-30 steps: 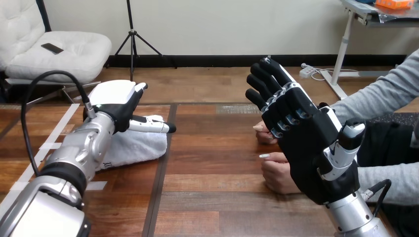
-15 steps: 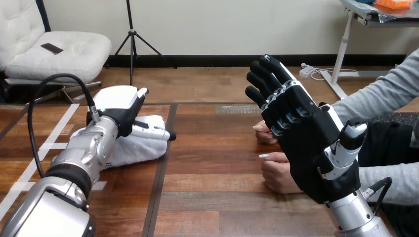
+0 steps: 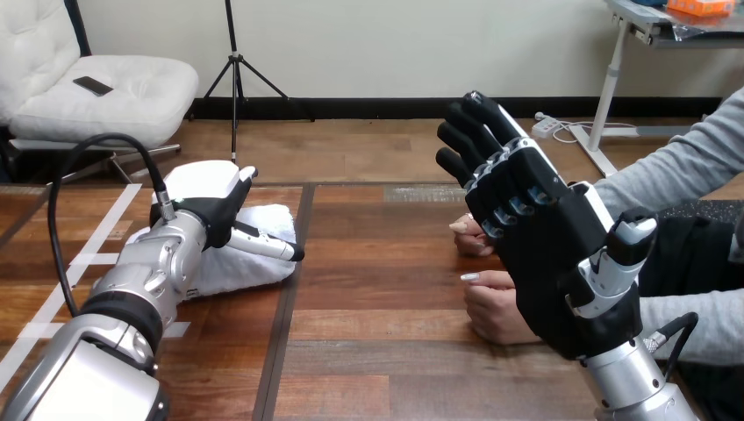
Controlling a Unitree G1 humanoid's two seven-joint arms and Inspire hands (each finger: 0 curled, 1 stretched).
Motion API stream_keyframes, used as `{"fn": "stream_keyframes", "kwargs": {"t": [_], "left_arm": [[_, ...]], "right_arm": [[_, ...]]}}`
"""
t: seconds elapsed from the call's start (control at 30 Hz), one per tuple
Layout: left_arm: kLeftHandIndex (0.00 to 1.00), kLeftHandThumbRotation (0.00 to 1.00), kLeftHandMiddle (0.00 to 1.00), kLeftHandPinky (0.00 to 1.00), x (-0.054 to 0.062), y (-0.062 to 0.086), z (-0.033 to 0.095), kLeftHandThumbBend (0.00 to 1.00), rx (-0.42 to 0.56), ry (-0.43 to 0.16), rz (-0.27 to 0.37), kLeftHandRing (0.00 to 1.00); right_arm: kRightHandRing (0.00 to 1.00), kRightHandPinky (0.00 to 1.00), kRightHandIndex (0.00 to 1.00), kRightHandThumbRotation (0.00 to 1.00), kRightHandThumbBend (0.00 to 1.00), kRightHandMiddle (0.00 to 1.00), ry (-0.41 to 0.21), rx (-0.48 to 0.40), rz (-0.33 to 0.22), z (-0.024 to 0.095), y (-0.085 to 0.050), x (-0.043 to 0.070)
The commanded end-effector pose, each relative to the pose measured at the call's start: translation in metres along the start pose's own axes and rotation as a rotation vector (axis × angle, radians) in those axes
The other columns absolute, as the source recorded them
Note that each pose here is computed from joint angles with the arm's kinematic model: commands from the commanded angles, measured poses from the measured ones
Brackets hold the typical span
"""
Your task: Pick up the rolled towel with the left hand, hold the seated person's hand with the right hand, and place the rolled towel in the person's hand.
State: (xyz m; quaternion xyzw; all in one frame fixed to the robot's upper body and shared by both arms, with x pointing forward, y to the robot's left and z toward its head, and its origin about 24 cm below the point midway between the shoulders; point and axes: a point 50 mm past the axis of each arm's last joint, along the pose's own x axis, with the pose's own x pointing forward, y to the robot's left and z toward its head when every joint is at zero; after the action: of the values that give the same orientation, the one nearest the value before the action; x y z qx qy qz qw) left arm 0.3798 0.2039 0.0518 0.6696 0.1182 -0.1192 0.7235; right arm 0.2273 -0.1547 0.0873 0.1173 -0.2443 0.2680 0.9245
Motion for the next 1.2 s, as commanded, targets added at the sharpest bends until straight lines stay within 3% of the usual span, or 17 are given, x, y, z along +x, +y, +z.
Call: {"fn": "stream_keyframes", "kwargs": {"t": [0.0, 0.3, 0.6, 1.17], "left_arm": [[0.96, 0.66, 1.00, 0.95, 0.005, 0.032, 0.012, 1.00, 0.006, -0.027, 0.070, 0.99], [0.97, 0.61, 1.00, 0.97, 0.006, 0.030, 0.013, 1.00, 0.015, -0.015, 0.032, 0.99], [0.97, 0.45, 1.00, 0.99, 0.006, 0.025, 0.013, 1.00, 0.006, -0.001, -0.014, 1.00], [0.97, 0.40, 0.99, 0.99, 0.005, 0.020, 0.012, 1.00, -0.004, 0.011, -0.055, 0.99]], "right_arm": [[0.97, 0.98, 0.93, 1.00, 0.98, 0.95, -0.088, -0.018, 0.037, 0.014, 0.005, 0.013], [0.97, 0.98, 0.93, 1.00, 0.97, 0.95, -0.091, -0.023, 0.040, 0.015, 0.005, 0.012], [0.95, 0.95, 0.92, 1.00, 0.96, 0.95, -0.109, -0.028, 0.048, 0.017, 0.006, 0.012], [0.94, 0.92, 0.91, 1.00, 0.97, 0.94, -0.120, -0.020, 0.044, 0.021, 0.008, 0.012]]}}
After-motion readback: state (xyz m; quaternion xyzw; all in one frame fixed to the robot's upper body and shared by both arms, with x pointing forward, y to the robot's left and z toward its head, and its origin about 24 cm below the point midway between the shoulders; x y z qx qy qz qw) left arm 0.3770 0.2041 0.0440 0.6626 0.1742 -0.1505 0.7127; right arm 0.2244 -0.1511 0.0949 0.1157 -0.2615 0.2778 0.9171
